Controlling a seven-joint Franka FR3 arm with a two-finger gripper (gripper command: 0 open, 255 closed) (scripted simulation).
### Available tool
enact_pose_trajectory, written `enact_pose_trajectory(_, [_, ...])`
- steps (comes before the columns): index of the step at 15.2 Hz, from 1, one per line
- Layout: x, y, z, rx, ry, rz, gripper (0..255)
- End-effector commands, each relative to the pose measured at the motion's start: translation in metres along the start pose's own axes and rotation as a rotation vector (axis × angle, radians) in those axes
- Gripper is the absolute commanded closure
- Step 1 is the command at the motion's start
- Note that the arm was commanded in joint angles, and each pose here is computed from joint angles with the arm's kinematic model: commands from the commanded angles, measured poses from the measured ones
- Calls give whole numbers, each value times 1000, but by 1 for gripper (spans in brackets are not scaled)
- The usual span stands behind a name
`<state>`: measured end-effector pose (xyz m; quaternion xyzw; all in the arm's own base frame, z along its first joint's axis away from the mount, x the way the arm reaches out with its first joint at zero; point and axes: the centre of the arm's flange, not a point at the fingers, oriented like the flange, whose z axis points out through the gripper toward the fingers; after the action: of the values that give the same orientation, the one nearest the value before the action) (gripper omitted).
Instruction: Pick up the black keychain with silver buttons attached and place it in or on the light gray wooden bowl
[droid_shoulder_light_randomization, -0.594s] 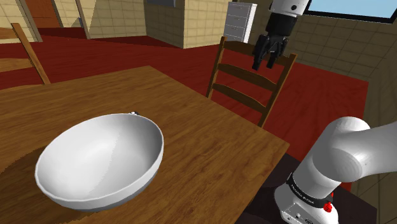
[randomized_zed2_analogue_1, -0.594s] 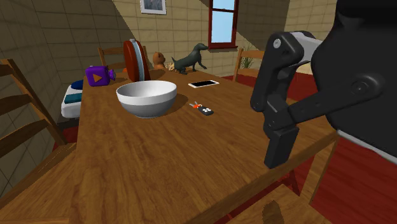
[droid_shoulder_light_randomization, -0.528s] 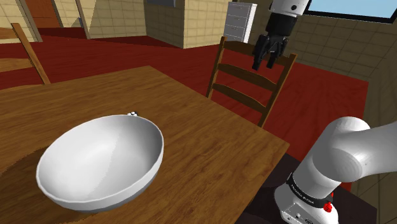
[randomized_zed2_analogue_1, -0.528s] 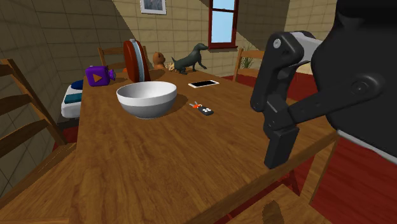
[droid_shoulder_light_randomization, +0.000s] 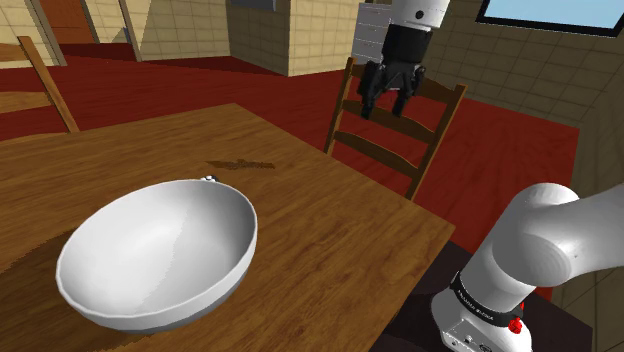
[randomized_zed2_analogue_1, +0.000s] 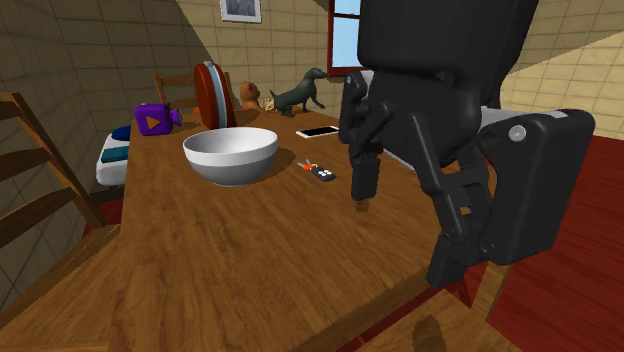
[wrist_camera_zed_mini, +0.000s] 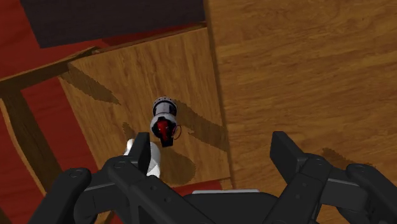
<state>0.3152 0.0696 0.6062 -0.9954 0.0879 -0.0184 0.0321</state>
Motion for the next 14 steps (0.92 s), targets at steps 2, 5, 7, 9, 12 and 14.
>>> enact_pose_trajectory(2, [4, -41, 10, -8, -5, 42, 0])
enact_pose_trajectory(5, [11, -81, 19, -16, -9, 81, 0])
enact_pose_trajectory(7, [16, -107, 25, -22, -12, 107, 0])
enact_pose_trajectory(9, [21, -133, 31, -28, -15, 133, 0])
enact_pose_trajectory(12, [31, -171, 41, -37, -19, 173, 0])
enact_pose_trajectory(14, [39, -197, 47, -42, -22, 199, 0])
